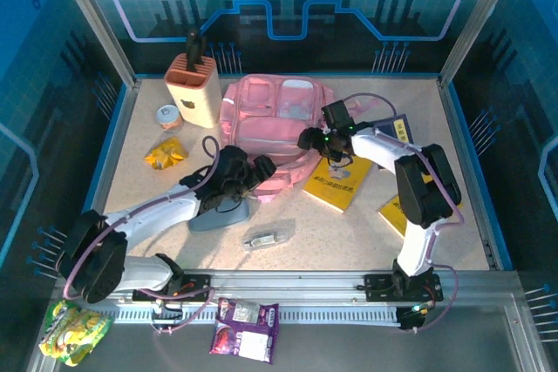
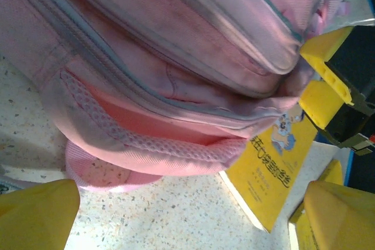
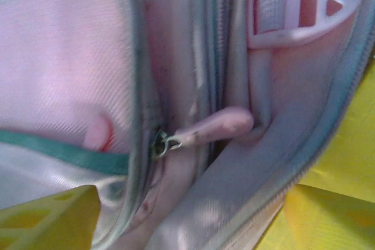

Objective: Pack the student bag
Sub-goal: Unzip the student bag at the center of the table.

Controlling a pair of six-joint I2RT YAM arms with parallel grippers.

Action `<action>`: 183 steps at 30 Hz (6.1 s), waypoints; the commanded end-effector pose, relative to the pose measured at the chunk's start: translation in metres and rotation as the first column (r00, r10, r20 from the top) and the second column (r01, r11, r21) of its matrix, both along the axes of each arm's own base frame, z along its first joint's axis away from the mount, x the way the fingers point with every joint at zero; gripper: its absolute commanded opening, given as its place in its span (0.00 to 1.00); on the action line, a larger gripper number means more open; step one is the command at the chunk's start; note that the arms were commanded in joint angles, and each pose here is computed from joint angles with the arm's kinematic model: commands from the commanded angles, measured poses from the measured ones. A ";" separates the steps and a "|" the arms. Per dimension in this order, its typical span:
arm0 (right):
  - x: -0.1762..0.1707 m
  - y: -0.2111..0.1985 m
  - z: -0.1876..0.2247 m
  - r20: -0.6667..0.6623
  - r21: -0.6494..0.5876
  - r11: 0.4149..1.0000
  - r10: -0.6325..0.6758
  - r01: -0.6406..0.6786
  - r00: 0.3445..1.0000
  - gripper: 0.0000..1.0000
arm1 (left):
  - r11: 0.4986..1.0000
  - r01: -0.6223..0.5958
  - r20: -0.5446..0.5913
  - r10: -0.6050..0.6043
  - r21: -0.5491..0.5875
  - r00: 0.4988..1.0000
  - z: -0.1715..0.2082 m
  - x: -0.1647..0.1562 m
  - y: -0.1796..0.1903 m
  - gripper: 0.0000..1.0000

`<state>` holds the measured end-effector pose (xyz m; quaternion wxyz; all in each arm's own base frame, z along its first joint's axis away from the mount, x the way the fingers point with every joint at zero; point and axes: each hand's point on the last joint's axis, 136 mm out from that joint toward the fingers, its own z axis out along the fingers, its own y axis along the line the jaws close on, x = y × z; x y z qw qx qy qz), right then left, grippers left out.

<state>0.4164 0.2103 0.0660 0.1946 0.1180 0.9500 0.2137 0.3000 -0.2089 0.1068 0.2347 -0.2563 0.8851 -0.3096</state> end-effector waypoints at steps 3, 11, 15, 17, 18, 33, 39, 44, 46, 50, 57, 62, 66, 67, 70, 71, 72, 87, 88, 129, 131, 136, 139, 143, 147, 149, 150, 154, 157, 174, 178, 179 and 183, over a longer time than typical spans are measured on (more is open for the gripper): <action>0.007 0.004 -0.013 -0.021 -0.037 0.999 -0.014 0.014 1.000 0.65 | 1.000 -0.022 -0.032 0.021 -0.022 0.999 -0.006 0.016 -0.007 0.99; 0.000 0.003 0.002 0.019 -0.035 0.999 0.033 -0.033 0.999 0.06 | 1.000 -0.025 -0.029 0.026 0.007 0.999 -0.024 0.033 -0.009 0.99; -0.022 -0.001 0.006 0.027 -0.014 0.998 0.066 -0.066 0.997 0.00 | 1.000 0.014 -0.012 -0.014 0.000 1.000 -0.024 0.043 -0.019 0.99; -0.034 0.002 0.009 0.030 0.018 0.995 0.094 -0.095 0.995 0.00 | 1.000 0.005 -0.019 -0.004 0.014 1.000 -0.027 0.046 -0.017 0.99; -0.041 0.004 0.009 0.024 0.029 0.993 0.110 -0.111 0.994 0.00 | 1.000 0.002 -0.020 -0.002 0.016 1.000 -0.029 0.047 -0.017 0.99; -0.085 0.058 0.041 0.104 0.072 0.983 0.161 -0.169 0.981 0.27 | 0.991 -0.066 -0.008 0.067 0.116 0.998 -0.023 0.070 0.033 0.99; -0.089 0.026 0.070 0.172 0.023 0.988 0.144 -0.150 0.974 0.72 | 0.984 -0.073 -0.004 0.075 0.161 0.997 -0.012 0.064 0.048 0.99; -0.081 -0.018 0.077 0.154 0.000 0.996 0.086 -0.087 0.984 1.00 | 0.988 -0.074 -0.018 0.077 0.136 0.997 -0.002 0.042 0.044 0.99; -0.073 -0.039 0.069 0.121 -0.017 0.999 0.043 -0.041 0.992 1.00 | 0.990 -0.069 -0.012 0.071 0.122 0.997 0.003 0.034 0.038 0.99; -0.051 -0.068 0.049 0.026 -0.014 1.000 -0.007 0.008 1.000 1.00 | 0.998 -0.034 0.003 0.034 0.060 0.999 0.015 0.021 0.015 0.99; -0.002 -0.091 0.031 0.083 0.020 0.998 -0.065 0.064 0.994 0.90 | 0.992 0.118 0.022 -0.117 -0.033 0.993 0.028 0.011 -0.049 0.99; 0.027 -0.086 0.013 0.074 0.101 0.993 -0.061 0.054 0.995 0.77 | 0.977 0.205 0.021 -0.204 -0.051 0.979 0.019 0.010 -0.088 0.99; 0.041 -0.084 0.006 0.085 0.094 0.995 -0.049 0.041 0.995 0.62 | 0.967 0.252 0.011 -0.252 -0.025 0.968 0.004 0.015 -0.100 0.99; 0.043 -0.085 0.006 0.091 0.090 0.995 -0.050 0.042 0.995 0.57 | 0.969 0.248 0.001 -0.248 -0.010 0.969 -0.001 0.017 -0.099 0.99; 0.050 -0.083 0.008 0.108 0.093 0.995 -0.037 0.027 0.993 0.38 | 0.975 0.224 -0.015 -0.223 0.015 0.975 -0.013 0.023 -0.091 0.99; 0.052 -0.082 0.010 0.113 0.099 0.995 -0.031 0.020 0.993 0.29 | 0.977 0.213 -0.012 -0.212 0.022 0.977 -0.016 0.026 -0.087 0.99; 0.054 -0.080 0.013 0.121 0.105 0.994 -0.026 0.014 0.992 0.22 | 0.979 0.203 -0.005 -0.203 0.023 0.979 -0.017 0.029 -0.084 0.99; 0.008 -0.045 0.096 0.200 0.208 0.973 0.059 -0.101 0.978 0.00 | 0.996 0.048 0.102 -0.056 0.080 0.993 -0.006 0.074 -0.011 0.90; 0.001 -0.043 0.100 0.197 0.234 0.968 0.050 -0.096 0.979 0.00 | 0.996 0.038 0.109 -0.047 0.083 0.993 -0.004 0.077 -0.005 0.90; -0.055 -0.001 0.116 0.117 0.343 0.921 -0.236 0.184 0.965 0.00 | 0.769 0.414 0.386 -0.615 0.487 0.688 0.040 -0.002 -0.130 0.61; -0.056 -0.001 0.116 0.121 0.338 0.923 -0.235 0.182 0.965 0.00 | 0.776 0.387 0.404 -0.603 0.498 0.688 0.033 0.007 -0.133 0.58; -0.058 -0.002 0.116 0.123 0.336 0.925 -0.230 0.178 0.965 0.00 | 0.793 0.282 0.450 -0.555 0.540 0.700 0.025 0.027 -0.130 0.53; -0.059 -0.001 0.115 0.121 0.333 0.927 -0.224 0.173 0.967 0.00 | 0.787 0.261 0.462 -0.557 0.559 0.690 0.023 0.036 -0.135 0.52; -0.061 -0.001 0.111 0.114 0.323 0.930 -0.223 0.176 0.968 0.00 | 0.787 0.219 0.466 -0.537 0.576 0.703 0.017 0.047 -0.137 0.47; -0.063 0.000 0.109 0.113 0.320 0.932 -0.215 0.170 0.970 0.00 | 0.801 0.178 0.492 -0.508 0.572 0.707 0.018 0.056 -0.139 0.44; -0.064 -0.001 0.108 0.114 0.313 0.934 -0.215 0.171 0.970 0.00 | 0.801 0.158 0.496 -0.497 0.577 0.712 0.022 0.061 -0.140 0.40; -0.064 -0.002 0.107 0.114 0.311 0.935 -0.217 0.172 0.970 0.00 | 0.799 0.157 0.496 -0.500 0.581 0.710 0.022 0.062 -0.142 0.39; -0.064 -0.002 0.105 0.116 0.312 0.934 -0.217 0.172 0.969 0.00 | 0.800 0.099 0.501 -0.461 0.592 0.732 0.024 0.072 -0.136 0.30; -0.065 -0.002 0.104 0.112 0.310 0.935 -0.215 0.171 0.970 0.00 | 0.807 0.099 0.512 -0.459 0.583 0.727 0.028 0.074 -0.137 0.24; -0.056 -0.014 0.119 0.183 0.275 0.950 -0.200 0.145 0.963 0.00 | 0.814 0.166 0.474 -0.476 0.557 0.741 0.025 0.049 -0.113 0.00; -0.050 -0.013 0.122 0.186 0.287 0.951 -0.176 0.118 0.967 0.00 | 0.819 0.212 0.432 -0.480 0.533 0.764 0.016 0.041 -0.100 0.00; -0.049 -0.013 0.123 0.189 0.289 0.951 -0.171 0.111 0.967 0.00 | 0.817 0.227 0.422 -0.486 0.530 0.765 0.014 0.038 -0.098 0.00; -0.045 -0.017 0.130 0.223 0.298 0.950 -0.163 0.092 0.961 0.00 | 0.810 0.288 0.407 -0.522 0.511 0.750 0.014 0.029 -0.094 0.00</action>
